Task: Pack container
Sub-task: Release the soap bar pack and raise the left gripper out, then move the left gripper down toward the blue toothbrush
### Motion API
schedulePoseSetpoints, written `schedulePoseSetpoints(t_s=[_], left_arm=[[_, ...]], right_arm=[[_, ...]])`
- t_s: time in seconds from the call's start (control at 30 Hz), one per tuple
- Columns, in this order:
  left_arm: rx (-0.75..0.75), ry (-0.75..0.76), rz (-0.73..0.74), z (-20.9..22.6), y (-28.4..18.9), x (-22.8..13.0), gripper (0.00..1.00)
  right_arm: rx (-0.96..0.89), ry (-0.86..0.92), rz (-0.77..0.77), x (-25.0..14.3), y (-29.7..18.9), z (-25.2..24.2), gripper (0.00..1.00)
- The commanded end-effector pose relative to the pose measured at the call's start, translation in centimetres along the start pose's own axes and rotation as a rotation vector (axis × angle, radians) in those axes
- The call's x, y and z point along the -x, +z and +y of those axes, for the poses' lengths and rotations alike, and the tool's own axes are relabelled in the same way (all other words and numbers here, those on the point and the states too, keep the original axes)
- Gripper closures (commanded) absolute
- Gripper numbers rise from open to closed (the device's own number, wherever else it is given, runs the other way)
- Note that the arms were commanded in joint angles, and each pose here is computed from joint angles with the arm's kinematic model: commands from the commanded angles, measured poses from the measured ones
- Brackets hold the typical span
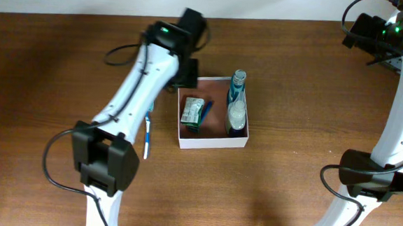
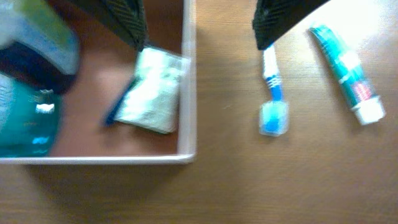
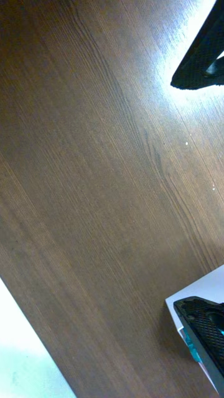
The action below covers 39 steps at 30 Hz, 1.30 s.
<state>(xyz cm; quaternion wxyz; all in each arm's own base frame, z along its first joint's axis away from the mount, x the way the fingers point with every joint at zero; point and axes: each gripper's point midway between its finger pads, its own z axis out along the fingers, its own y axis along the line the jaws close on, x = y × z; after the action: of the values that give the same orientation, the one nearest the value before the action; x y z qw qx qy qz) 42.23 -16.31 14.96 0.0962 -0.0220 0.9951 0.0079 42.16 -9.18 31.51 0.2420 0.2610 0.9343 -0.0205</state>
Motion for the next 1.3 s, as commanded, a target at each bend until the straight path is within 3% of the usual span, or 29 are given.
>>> schedulePoseSetpoints(t_s=[0.0,0.43,0.6,1.1,1.27], left_arm=[[0.029,-0.049,0.033,3.3,-0.6,0.2,0.41],[0.048,-0.028,0.076,5.3,2.0,-0.2,0.38],[0.062,-0.003,0.117,5.6,4.2,-1.4,0.47],[0.120,-0.019,0.288,8.4,10.1,-6.8,0.46],[0.079,0.011,0.326,8.3,12.1,-8.5,0.46]], right_arm=[[-0.006,0.005,-0.013,0.0,-0.7,-0.3,0.02],[-0.006,0.005,-0.013,0.0,-0.7,-0.3,0.02],[-0.006,0.005,-0.013,0.0,-0.7,-0.3,0.02],[-0.006,0.005,-0.013,0.0,-0.7,-0.3,0.02],[-0.006,0.005,-0.013,0.0,-0.7,-0.3,0.01]])
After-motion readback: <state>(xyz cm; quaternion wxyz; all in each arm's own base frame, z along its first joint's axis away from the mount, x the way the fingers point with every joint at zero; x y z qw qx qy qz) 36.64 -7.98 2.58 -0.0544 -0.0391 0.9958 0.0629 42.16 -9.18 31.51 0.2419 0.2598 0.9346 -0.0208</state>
